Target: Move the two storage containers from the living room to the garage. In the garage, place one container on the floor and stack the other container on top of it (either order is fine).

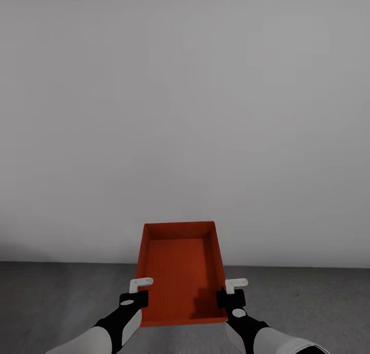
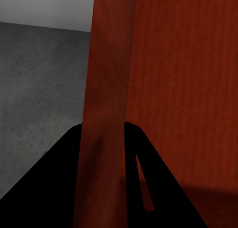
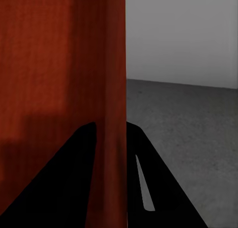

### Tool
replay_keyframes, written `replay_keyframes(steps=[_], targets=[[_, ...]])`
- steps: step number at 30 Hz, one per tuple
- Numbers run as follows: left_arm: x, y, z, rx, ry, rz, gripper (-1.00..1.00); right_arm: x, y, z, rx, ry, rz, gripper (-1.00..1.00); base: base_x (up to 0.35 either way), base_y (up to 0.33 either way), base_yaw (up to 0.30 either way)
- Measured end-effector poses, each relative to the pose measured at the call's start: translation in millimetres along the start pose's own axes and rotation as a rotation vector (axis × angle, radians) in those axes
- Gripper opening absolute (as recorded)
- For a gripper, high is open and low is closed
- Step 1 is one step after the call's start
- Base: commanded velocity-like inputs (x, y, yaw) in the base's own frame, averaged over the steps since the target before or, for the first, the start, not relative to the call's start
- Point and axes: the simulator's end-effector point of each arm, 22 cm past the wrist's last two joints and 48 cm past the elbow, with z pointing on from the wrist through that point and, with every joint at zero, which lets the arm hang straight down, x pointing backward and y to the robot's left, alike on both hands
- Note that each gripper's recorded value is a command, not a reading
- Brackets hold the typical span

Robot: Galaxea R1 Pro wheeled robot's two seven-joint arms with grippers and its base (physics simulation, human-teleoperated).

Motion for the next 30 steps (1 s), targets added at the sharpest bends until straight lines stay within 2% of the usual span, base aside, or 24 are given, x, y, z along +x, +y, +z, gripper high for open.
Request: replay_keyframes(steps=[30], targets=[[20, 0, 10.5, -0.005, 0.042, 0.016, -1.00, 25, 3, 6.6, -0.002, 0.047, 0.008, -1.00, 0.000, 0.000, 0.061]])
